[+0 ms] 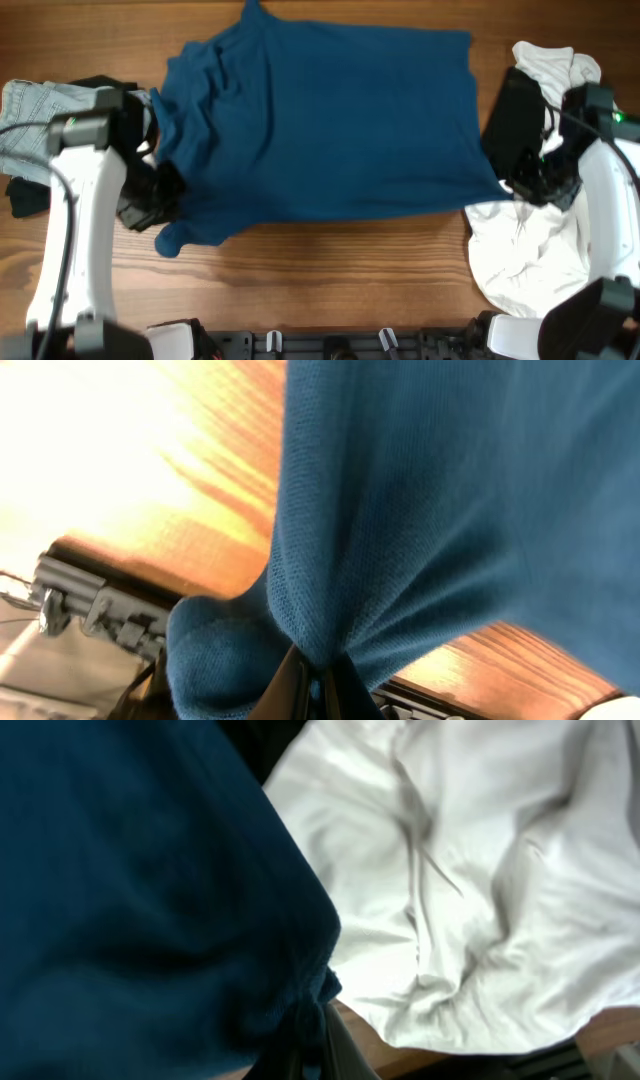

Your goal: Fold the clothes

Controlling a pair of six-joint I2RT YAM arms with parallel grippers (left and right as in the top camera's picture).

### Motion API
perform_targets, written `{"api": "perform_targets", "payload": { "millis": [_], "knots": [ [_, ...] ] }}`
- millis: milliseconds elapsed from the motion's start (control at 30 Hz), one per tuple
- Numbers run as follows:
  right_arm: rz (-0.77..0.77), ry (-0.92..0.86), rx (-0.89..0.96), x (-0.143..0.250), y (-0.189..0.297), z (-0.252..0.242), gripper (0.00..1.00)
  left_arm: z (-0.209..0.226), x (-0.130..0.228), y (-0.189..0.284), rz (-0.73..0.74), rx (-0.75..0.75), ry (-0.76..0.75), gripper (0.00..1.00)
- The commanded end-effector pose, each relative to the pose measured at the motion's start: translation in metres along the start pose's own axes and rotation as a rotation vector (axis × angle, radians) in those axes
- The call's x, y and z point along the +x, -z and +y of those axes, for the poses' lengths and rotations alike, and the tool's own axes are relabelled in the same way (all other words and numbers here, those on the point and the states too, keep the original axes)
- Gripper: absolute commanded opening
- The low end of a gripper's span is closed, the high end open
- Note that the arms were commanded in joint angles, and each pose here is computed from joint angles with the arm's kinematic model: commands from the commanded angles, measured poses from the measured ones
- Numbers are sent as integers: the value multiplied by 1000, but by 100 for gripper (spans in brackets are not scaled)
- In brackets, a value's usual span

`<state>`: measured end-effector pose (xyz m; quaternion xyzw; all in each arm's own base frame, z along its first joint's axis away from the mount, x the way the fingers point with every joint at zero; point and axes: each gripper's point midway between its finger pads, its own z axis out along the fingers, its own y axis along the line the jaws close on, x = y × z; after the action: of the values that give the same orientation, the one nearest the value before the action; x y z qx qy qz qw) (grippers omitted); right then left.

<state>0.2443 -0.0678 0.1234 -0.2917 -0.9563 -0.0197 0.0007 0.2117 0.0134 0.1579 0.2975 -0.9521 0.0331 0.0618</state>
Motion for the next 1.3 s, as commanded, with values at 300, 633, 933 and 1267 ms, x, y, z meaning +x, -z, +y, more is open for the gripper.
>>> {"api": "perform_targets", "payload": {
  "millis": [300,633,933,1267],
  "knots": [
    [-247,148,-143,-45,16,25,4,-16,-62,14,-305,147,97,4],
    [-364,288,-236,-123,-46,92,4,-61,-148,-65,-298,224,82,4],
    [-439,260,-345,-155,-59,118,41,-78,-180,-80,-339,267,69,40],
    [-142,2,-36,-94,-98,50,6,-57,-112,-106,-120,159,70,42]
  ]
}}
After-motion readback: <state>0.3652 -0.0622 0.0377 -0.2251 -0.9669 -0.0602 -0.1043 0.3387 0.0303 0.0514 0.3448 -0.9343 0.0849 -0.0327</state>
